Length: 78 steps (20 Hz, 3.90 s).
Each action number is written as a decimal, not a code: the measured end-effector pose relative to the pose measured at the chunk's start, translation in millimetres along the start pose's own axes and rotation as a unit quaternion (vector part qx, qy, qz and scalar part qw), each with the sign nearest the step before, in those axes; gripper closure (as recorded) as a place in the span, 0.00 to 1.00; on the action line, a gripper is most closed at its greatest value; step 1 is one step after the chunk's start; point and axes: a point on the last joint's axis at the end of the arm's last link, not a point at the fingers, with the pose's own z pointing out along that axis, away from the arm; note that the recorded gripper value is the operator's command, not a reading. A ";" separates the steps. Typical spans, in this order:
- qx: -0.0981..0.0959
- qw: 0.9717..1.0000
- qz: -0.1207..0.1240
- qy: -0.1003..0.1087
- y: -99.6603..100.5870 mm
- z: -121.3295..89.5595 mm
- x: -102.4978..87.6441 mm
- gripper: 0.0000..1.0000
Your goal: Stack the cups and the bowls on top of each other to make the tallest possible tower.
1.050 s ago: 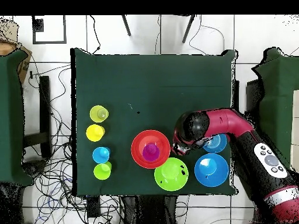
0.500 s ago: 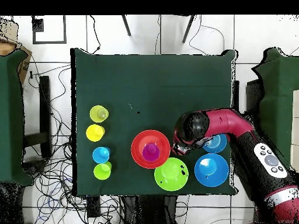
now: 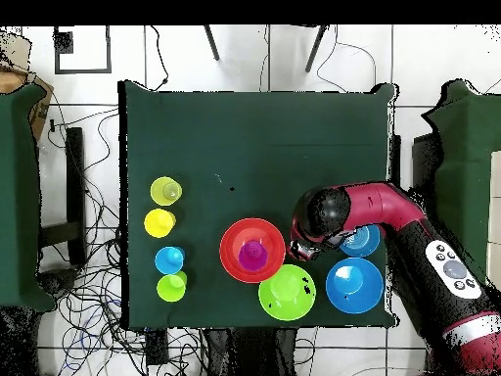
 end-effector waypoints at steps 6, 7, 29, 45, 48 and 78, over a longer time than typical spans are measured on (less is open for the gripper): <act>0.000 1.000 0.000 0.000 0.0 0.1 0.1 1.00; 0.000 1.000 0.000 0.000 0.0 0.1 0.1 1.00; 0.000 1.000 0.000 0.000 0.0 0.4 0.0 0.00; 0.000 1.000 0.000 0.000 0.0 0.4 0.0 0.00; 0.000 1.000 0.000 0.000 0.0 0.4 0.0 0.00; -0.015 1.000 0.005 -0.008 -0.9 13.0 6.3 0.00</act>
